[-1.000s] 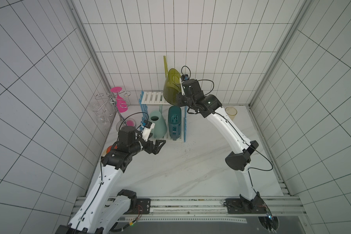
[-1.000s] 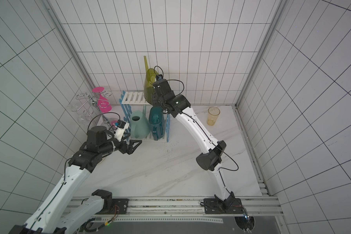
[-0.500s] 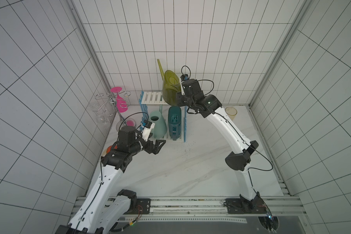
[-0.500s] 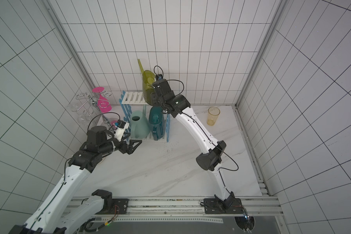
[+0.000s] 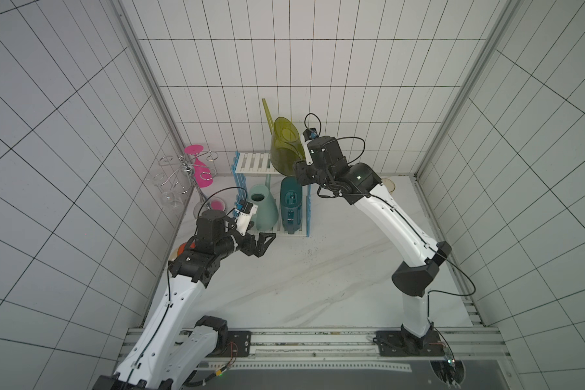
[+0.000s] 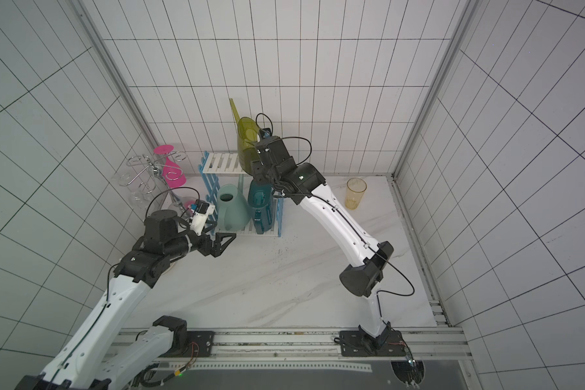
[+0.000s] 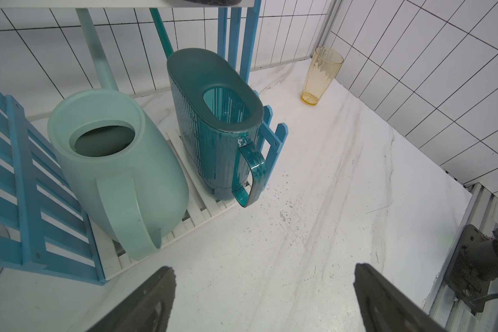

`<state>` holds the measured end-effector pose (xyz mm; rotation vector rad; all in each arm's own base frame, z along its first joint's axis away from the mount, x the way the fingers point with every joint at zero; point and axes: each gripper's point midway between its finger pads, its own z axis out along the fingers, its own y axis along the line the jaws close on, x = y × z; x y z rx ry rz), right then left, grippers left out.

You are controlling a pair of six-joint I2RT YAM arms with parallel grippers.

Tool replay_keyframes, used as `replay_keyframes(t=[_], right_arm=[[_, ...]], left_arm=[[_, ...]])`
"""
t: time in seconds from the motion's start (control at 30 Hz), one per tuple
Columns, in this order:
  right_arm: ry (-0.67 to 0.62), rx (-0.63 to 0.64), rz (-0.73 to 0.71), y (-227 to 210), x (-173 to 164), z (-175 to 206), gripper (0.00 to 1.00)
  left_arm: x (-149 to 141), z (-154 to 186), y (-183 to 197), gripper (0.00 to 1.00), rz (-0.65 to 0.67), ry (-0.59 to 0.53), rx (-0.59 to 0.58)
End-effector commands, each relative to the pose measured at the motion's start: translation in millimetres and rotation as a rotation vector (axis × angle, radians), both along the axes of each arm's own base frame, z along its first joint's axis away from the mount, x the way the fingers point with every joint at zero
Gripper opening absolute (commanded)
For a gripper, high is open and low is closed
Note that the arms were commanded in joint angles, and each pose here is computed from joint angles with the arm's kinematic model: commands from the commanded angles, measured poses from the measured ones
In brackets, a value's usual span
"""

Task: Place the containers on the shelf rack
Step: 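Place the container on the shelf, then reset both arms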

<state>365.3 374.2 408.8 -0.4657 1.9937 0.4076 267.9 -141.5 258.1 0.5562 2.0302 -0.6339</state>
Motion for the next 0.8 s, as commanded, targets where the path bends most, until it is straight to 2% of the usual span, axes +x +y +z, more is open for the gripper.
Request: replay_keyframes(t=[0.0,0.17,0.23,0.33,0.4,0.6,0.77], right_arm=[[-0.066,0.051,-0.003,-23.4,-20.3,35.1,0.59],[-0.098,0.038,-0.063,-71.5,-44.2,30.3,0.61],[-0.115,0.022,-0.103,-98.3,-55.0,22.6,0.68],[-0.12,-0.022,-0.203,-147.0,-67.5,-6.2,0.84],[-0.096,-0.042,-0.308,-192.8,-73.6,-35.0,0.89],[-0.096,-0.119,-0.637,-315.9,-92.1,-104.3,0.97],[-0.15,-0.177,-0.817,-378.4,-104.6,-142.2,0.99]], left_arm=[[2.5,3.5,1.8,0.99,-0.001,-0.031,0.016],[8.2,3.4,14.1,0.99,0.035,-0.05,0.114],[12.4,0.5,21.7,0.98,0.06,-0.049,0.151],[23.3,-12.1,35.0,0.98,0.105,-0.044,0.176],[35.9,-27.6,51.4,0.98,0.163,-0.059,0.179],[59.6,-68.7,83.6,0.98,0.297,-0.117,0.164],[76.1,-93.2,98.4,0.98,0.375,-0.157,0.128]])
